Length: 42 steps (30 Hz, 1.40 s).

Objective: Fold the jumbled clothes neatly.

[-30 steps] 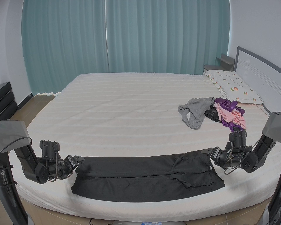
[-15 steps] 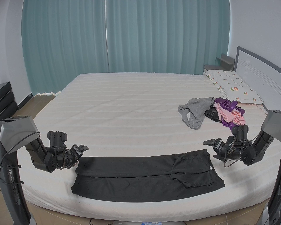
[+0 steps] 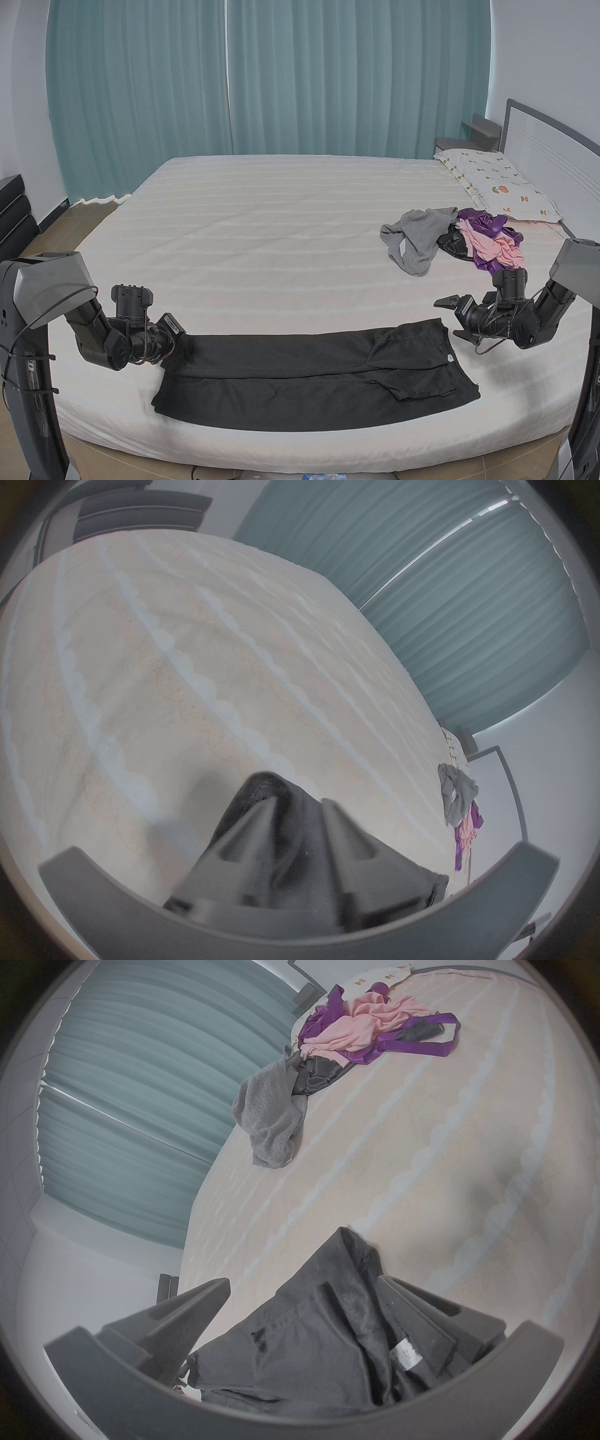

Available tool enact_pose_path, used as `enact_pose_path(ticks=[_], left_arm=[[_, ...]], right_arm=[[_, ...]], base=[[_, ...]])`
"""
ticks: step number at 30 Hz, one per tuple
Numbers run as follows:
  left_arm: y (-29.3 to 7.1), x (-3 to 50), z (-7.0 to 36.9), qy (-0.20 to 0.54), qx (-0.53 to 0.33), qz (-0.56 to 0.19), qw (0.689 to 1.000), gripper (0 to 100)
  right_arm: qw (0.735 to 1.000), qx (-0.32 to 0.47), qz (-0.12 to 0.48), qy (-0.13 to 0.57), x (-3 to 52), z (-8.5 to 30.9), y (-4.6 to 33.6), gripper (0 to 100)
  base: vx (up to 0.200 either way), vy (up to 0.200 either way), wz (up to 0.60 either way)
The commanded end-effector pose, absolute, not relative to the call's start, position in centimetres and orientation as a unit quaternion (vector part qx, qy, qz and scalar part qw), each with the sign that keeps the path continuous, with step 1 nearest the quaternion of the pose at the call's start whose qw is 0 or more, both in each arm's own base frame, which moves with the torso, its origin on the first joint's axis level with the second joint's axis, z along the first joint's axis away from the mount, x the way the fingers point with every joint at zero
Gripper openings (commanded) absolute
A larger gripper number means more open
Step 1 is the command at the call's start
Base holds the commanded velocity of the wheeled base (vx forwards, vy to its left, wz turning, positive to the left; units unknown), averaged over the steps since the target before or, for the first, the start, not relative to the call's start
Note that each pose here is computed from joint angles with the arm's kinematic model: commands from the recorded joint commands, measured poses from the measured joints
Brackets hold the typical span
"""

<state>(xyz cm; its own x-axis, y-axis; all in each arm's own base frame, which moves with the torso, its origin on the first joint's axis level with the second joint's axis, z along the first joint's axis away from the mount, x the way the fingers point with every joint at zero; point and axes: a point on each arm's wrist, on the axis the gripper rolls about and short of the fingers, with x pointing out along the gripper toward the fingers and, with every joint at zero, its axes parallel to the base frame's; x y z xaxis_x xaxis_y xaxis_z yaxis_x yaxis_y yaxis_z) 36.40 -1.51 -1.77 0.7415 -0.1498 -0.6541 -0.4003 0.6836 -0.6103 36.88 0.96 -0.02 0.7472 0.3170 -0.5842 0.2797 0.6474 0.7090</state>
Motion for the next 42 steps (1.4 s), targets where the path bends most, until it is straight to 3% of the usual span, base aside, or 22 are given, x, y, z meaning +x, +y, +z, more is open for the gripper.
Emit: enact_pose_path(ticks=[1,29,35,36,42], left_arm=[[-1.3,36.4,-1.7,0.349,-0.399,0.079,0.844,0],[0.1,36.4,-1.8,0.341,-0.408,0.097,0.841,0],[0.1,36.4,-1.8,0.341,-0.409,0.096,0.841,0],[0.2,36.4,-1.7,0.341,-0.409,0.097,0.841,0],[0.1,36.4,-1.8,0.342,-0.409,0.097,0.841,0]], right_arm=[[0.832,0.418,0.008,0.366,37.4,-1.4,1.2,100],[0.847,0.411,0.002,0.337,41.1,-3.5,-0.6,100],[0.859,0.372,0.017,0.353,41.0,-4.8,0.0,100],[0.86,0.367,0.021,0.355,40.9,-5.0,0.1,0],[0.864,0.362,0.024,0.351,41.0,-5.1,0.1,0]], base=[[0.0,0.0,0.0],[0.0,0.0,0.0],[0.0,0.0,0.0],[0.0,0.0,0.0],[0.0,0.0,0.0]])
